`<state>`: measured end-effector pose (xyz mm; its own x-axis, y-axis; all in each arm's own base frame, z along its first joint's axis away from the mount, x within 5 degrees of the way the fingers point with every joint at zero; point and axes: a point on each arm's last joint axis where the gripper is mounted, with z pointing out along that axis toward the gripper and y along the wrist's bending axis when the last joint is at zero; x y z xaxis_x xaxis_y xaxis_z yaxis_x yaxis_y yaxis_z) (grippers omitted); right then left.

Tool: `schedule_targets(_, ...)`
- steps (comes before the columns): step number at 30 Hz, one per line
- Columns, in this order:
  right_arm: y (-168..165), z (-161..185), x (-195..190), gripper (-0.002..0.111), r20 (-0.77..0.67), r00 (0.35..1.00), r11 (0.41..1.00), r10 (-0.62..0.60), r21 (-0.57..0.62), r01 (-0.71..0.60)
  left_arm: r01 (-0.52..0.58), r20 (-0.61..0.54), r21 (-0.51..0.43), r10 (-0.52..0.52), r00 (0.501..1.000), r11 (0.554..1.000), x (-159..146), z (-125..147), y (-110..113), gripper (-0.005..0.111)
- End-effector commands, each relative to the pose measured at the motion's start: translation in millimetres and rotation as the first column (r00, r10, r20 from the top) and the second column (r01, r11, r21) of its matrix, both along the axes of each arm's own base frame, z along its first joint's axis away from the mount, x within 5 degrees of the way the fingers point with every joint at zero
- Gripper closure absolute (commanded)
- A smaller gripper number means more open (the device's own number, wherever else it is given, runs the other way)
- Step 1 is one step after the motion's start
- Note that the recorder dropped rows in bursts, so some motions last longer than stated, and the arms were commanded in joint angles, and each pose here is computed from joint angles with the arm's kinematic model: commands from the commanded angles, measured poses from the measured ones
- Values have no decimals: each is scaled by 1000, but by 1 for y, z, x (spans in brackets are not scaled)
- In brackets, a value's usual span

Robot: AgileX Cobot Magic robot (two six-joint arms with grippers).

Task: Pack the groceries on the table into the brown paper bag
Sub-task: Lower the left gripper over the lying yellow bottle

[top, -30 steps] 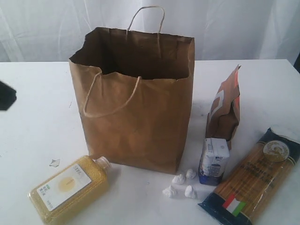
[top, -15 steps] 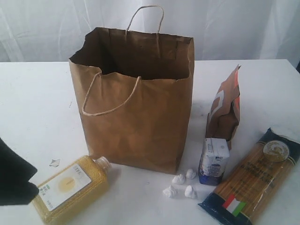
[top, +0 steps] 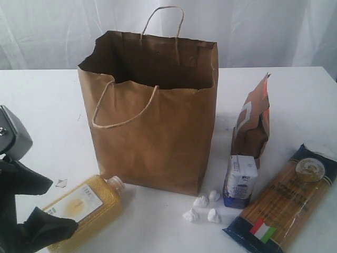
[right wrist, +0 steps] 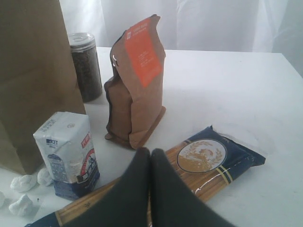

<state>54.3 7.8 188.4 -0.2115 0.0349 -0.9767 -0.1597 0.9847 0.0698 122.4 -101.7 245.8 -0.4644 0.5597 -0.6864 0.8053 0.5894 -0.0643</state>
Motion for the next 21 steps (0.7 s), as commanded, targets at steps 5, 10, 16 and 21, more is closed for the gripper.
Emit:
schedule_targets(5,0,-1,0,108,6,1000,1000,-5,-5,5,-37,-55,23,38,998,999,16,-21,-7,19)
schedule_targets(10,0,-1,0,108,6,1000,1000,-5,-5,5,-41,-74,12,42,996,999,25,-29,-13,19)
schedule_targets(16,0,-1,0,108,6,1000,1000,-5,-5,5,-62,-100,50,67,993,997,35,-43,-16,19)
schedule_targets(21,0,-1,0,108,6,1000,1000,-5,-5,5,-70,-108,82,79,991,994,42,-53,-18,19)
